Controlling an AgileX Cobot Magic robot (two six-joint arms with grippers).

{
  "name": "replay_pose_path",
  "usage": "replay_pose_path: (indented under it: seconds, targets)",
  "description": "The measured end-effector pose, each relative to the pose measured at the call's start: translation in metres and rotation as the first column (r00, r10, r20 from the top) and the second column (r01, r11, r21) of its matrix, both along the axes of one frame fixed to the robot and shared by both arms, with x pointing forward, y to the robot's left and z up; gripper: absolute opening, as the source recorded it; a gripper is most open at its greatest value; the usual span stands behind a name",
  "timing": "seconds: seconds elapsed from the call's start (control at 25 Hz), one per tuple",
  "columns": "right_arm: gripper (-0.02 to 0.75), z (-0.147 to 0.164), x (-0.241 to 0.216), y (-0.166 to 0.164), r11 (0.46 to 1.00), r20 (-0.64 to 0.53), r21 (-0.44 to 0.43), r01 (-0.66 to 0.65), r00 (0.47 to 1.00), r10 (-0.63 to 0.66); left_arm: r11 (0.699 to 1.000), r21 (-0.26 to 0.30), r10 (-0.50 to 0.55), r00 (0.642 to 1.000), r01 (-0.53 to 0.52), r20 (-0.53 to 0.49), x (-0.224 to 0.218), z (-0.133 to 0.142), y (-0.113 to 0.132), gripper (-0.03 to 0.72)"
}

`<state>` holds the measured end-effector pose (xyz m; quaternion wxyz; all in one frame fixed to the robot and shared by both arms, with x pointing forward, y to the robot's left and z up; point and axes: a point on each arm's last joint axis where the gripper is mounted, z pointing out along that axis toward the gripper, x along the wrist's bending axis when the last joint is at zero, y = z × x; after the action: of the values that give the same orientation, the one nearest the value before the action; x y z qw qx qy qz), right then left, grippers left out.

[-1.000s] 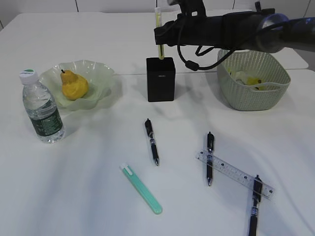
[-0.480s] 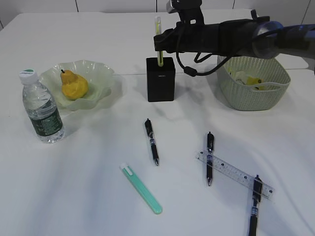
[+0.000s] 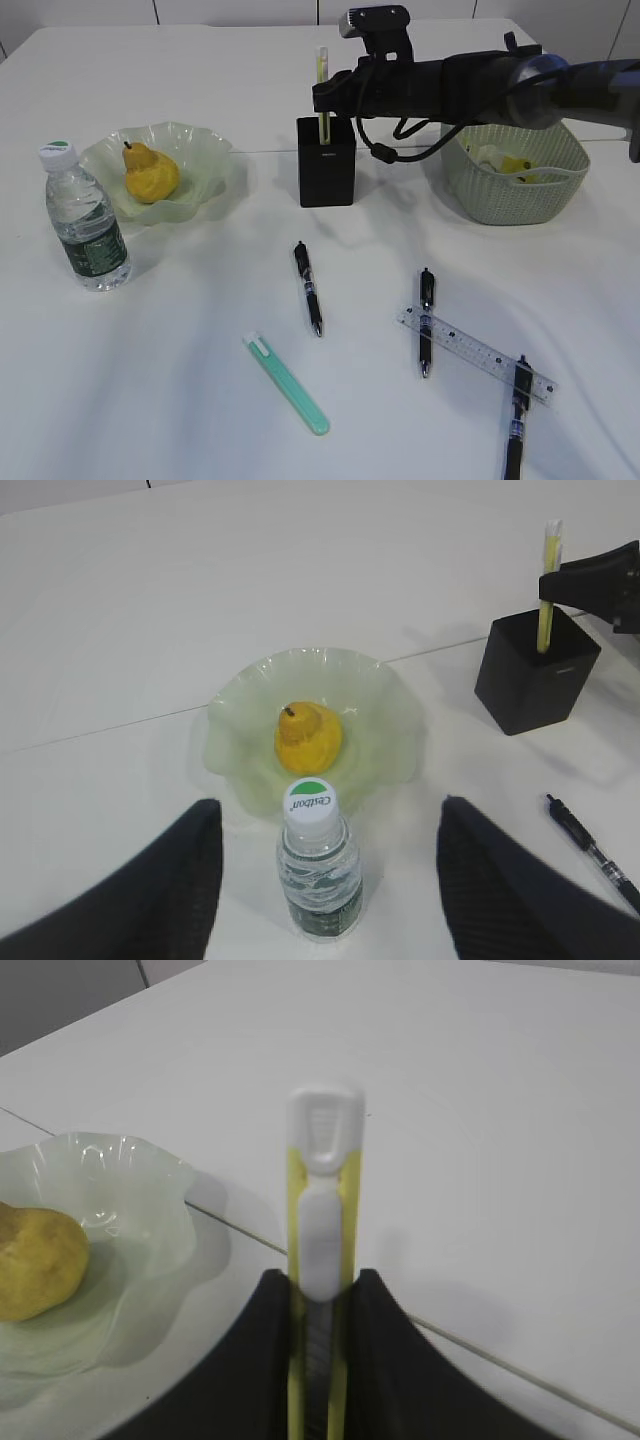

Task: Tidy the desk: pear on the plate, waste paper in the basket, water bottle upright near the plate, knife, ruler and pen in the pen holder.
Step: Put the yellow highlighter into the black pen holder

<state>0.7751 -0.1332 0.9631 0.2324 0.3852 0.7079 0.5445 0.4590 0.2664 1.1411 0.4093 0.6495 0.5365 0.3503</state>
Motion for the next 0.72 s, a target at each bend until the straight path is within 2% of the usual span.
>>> replay_pose_path:
  seconds: [0.52,0.72]
  targets:
    - [0.148,-0.0060,0.0001,0.0008,1.000,-0.038,0.030,0.005,0.999,-0.003,1.000,0.000,0.000,1.000,0.000,0.000,0.0000,0.0000,0.0000,0.474]
    - [0.189,-0.0065,-0.0008,0.0016,0.999,-0.059,0.046,0.001,0.998,0.002,1.000,0.000,0.000,1.000,0.000,0.000,0.0000,0.0000,0.0000,0.474]
